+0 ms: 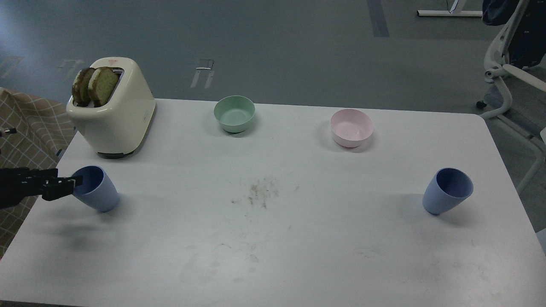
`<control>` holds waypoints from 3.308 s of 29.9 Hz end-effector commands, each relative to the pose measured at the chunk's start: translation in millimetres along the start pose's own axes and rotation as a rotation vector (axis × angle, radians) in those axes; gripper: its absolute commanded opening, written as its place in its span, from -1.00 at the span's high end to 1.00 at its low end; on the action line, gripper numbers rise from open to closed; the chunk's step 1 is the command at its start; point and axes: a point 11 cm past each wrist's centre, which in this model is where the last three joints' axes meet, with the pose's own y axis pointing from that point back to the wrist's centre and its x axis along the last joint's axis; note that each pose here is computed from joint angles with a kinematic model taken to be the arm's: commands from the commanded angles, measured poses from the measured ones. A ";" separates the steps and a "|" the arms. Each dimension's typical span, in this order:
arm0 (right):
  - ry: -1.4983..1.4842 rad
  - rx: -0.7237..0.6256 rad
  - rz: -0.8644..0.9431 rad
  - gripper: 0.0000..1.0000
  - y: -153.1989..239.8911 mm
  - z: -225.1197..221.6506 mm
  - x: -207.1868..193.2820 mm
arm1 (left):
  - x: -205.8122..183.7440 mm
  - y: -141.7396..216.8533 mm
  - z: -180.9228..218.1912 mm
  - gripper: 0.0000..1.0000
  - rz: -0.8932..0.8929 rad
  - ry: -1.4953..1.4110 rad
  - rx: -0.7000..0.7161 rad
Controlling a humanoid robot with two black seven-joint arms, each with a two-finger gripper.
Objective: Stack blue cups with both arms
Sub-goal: 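Reach the left hand to the blue cup nearest it and grasp it, then lift the blue cup and set it upright at the table center, then release the cup and raise the left arm back up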
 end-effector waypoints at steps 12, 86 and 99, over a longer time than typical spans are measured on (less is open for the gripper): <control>-0.003 -0.010 -0.002 -1.00 1.9 6.0 0.1 | -0.2 -10.4 7.9 1.00 0.006 0.006 -0.026; 0.018 0.051 0.115 -1.00 44.4 -25.9 47.7 | 163.1 -162.1 342.1 -0.54 -0.022 -0.524 -0.549; 0.159 -0.008 0.085 -1.00 63.1 -43.0 42.8 | 253.0 -112.7 335.7 -0.93 0.219 -0.150 -0.665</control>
